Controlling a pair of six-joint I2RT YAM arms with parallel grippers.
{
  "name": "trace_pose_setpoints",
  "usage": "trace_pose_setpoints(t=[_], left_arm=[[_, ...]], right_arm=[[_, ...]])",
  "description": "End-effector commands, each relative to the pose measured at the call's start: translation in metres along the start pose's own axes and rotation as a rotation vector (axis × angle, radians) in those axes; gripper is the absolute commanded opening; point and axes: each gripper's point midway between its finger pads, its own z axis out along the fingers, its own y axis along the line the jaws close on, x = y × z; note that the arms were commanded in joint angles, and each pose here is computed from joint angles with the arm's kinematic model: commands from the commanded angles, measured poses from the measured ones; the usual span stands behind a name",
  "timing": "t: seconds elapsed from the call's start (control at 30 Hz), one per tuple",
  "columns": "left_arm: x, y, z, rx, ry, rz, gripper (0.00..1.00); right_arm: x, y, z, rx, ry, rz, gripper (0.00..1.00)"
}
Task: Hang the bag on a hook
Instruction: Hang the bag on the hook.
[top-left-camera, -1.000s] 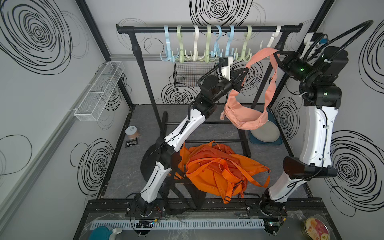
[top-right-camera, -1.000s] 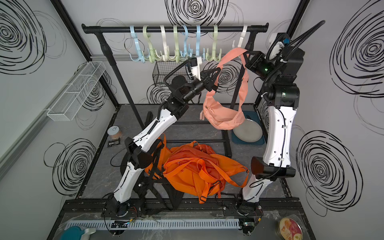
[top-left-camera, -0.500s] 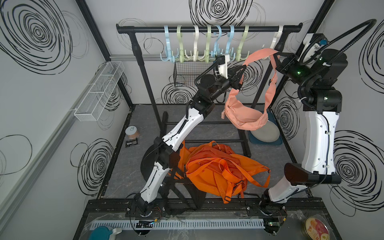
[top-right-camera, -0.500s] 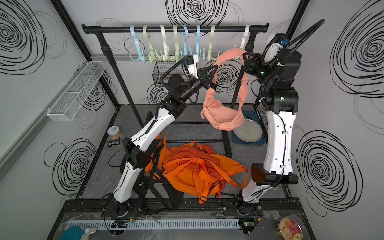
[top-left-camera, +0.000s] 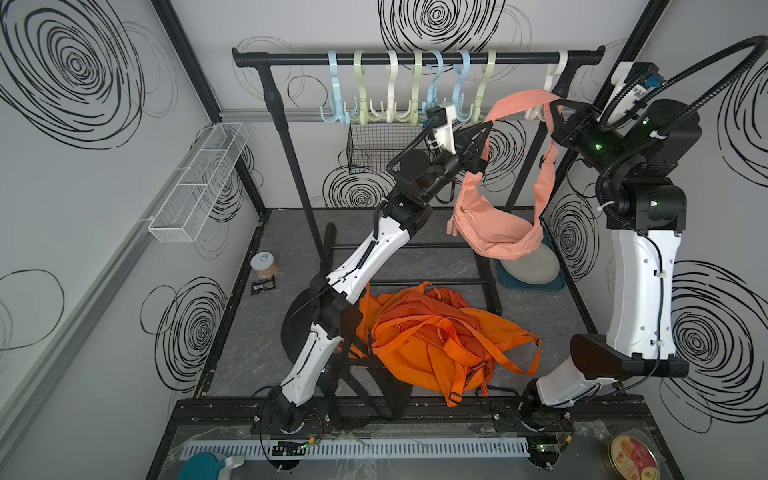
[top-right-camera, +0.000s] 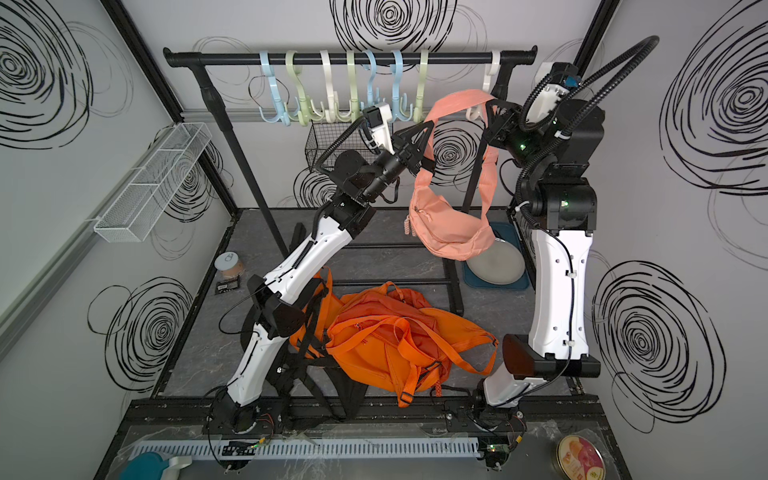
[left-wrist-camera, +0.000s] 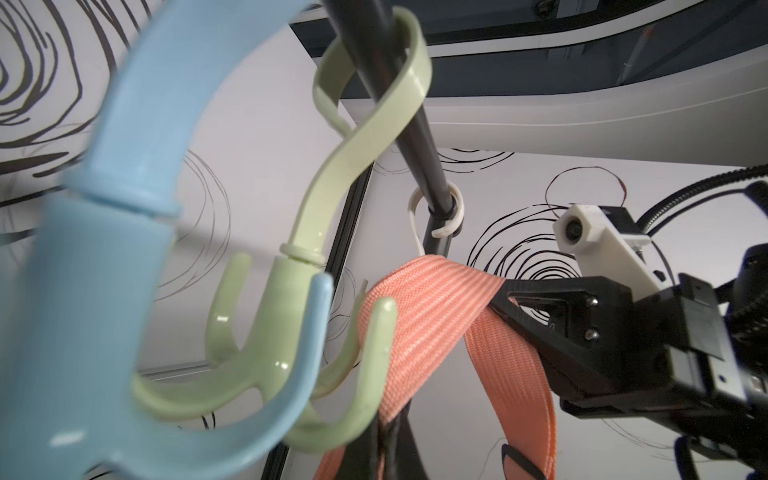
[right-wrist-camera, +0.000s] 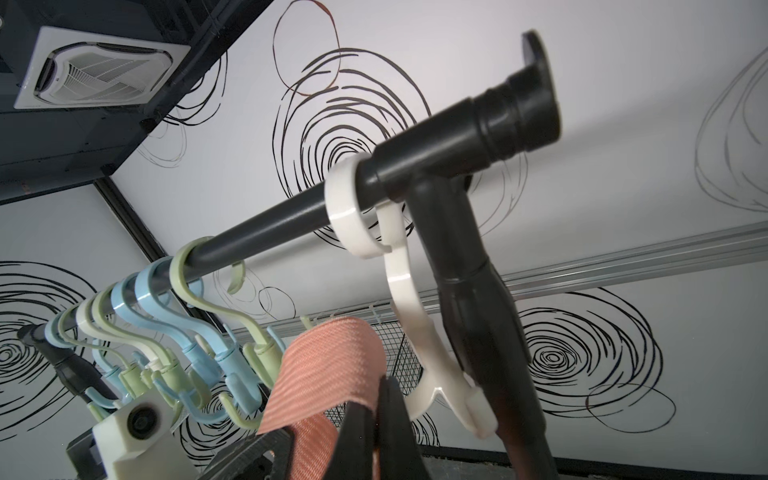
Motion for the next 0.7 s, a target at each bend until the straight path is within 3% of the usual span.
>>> trace_pose_setpoints(t=[0.0, 0.37, 0.67], left_arm=[[0.0, 0.051, -0.004, -0.132, -0.056, 0.039, 0.0], [0.03, 0.061, -0.003, -0.111, -0.026, 0.008, 0.0], [0.033, 0.025, -0.002, 0.046, 0.042, 0.006, 0.0]], right_arm=[[-0.057, 0.001, -0.017, 0.055, -0.213, -0.058, 0.0], [-0.047, 0.005, -0.004, 0.04, -0.186, -0.041, 0.0], [-0.05, 0.017, -0.004, 0.012, -0.202, -0.045, 0.0]])
